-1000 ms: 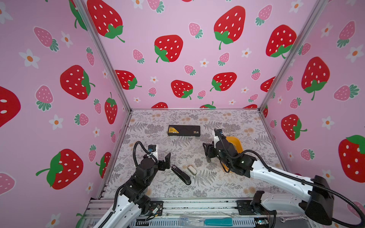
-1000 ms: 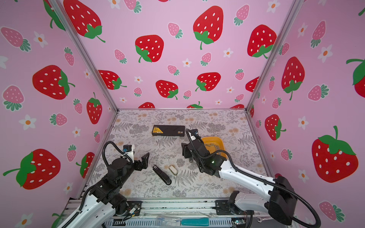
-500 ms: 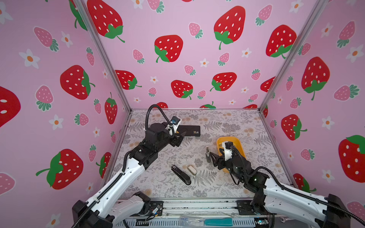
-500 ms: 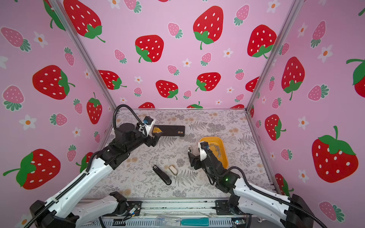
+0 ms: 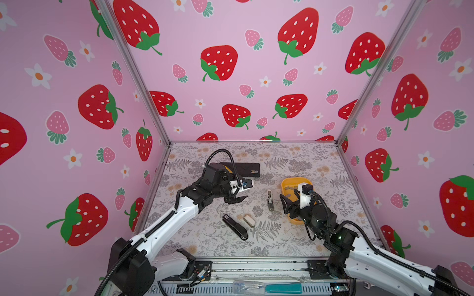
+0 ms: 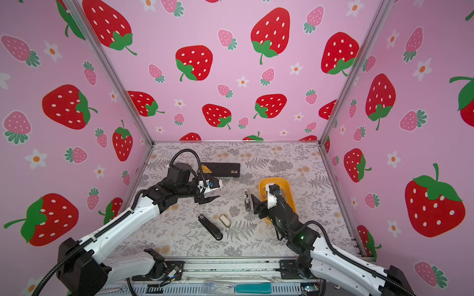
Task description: Load the staples into the stapler
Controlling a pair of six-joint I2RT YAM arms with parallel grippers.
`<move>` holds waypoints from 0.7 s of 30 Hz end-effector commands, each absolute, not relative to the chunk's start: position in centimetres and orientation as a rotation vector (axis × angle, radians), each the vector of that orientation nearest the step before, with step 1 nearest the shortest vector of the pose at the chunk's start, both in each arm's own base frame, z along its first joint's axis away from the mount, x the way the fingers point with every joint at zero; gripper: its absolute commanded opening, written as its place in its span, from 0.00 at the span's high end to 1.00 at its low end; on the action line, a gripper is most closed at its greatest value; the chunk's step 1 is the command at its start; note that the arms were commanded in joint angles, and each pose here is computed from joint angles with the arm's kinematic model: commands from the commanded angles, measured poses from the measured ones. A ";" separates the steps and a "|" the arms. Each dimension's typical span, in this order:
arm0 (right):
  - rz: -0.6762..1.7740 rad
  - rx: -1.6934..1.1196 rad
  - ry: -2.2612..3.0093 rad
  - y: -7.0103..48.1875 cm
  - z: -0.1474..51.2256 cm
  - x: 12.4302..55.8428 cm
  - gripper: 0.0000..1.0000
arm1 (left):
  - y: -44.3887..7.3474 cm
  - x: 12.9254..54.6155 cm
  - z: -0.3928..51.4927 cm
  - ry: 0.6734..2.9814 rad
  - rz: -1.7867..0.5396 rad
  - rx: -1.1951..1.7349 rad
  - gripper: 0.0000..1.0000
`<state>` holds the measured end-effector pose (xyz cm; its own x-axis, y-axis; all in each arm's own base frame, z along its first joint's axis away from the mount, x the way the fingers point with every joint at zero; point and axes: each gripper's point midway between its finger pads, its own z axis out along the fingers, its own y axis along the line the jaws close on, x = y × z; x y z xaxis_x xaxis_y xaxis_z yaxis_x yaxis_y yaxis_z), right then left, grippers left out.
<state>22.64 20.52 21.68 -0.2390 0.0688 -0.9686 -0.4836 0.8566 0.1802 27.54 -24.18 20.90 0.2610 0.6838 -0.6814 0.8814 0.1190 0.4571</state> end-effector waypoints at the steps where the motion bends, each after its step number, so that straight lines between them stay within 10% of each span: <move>1: 0.475 -0.277 1.748 19.3 21.1 23.4 0.23 | -25.0 25.1 18.0 1.356 -0.307 1.835 0.28; 21: 0.383 -0.114 1.798 13.9 18.8 25.9 0.21 | -27.7 18.8 8.6 1.279 -0.171 2.475 0.43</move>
<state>26.08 14.02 19.35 -0.2489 0.1201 -0.9611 -0.2740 0.9430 0.1888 19.79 -28.66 10.14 0.5462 0.7648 -0.3416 0.8359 -0.4714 0.2812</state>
